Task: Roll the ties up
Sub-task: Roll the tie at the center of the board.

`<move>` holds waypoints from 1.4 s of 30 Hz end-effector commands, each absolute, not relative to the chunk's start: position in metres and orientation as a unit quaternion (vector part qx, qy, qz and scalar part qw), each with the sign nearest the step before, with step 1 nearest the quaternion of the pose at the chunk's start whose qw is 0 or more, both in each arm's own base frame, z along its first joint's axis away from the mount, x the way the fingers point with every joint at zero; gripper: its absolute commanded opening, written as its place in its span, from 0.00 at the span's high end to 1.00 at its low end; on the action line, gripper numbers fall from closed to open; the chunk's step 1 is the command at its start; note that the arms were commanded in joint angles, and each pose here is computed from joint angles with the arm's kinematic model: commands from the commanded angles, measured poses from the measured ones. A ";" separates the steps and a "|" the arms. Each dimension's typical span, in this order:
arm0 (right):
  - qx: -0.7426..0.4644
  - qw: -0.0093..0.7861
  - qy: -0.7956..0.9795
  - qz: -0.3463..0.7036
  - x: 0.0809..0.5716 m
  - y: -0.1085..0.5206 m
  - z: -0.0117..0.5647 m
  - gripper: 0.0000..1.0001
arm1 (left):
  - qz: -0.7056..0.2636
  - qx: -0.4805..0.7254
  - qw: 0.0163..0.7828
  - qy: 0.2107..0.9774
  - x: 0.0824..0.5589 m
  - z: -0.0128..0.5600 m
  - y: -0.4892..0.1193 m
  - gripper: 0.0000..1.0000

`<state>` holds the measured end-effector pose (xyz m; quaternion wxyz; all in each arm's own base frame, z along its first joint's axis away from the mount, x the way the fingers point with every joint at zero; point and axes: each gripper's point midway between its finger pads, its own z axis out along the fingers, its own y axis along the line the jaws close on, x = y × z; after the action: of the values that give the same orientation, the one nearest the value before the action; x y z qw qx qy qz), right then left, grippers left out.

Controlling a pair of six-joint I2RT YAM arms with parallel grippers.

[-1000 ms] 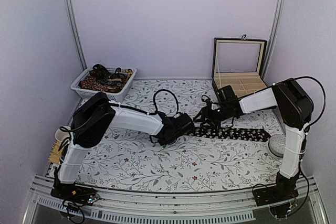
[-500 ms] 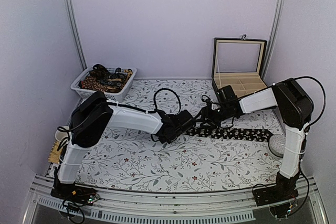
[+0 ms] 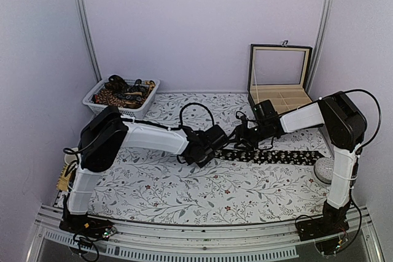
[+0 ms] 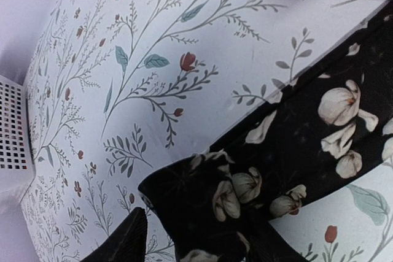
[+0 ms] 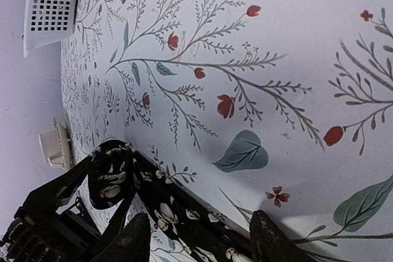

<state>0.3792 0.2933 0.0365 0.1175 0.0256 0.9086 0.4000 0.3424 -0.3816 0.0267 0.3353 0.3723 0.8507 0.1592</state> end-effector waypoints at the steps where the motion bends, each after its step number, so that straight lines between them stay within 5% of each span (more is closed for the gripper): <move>1: 0.024 0.128 0.904 0.406 0.381 0.292 0.061 0.45 | 0.140 0.380 0.333 0.852 0.339 0.035 -0.383 0.46; 31: -0.021 0.126 0.890 0.438 0.379 0.342 0.089 0.45 | 0.064 0.355 0.385 0.850 0.347 0.094 -0.387 0.29; 42: -0.046 0.107 0.883 0.456 0.368 0.380 0.093 0.51 | -0.142 0.230 0.417 0.868 0.340 0.150 -0.350 0.24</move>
<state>0.3727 0.3662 0.0998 0.1231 -0.0416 0.8834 0.4503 0.3392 -0.3456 0.1150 0.3878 0.2856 0.8758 -0.0320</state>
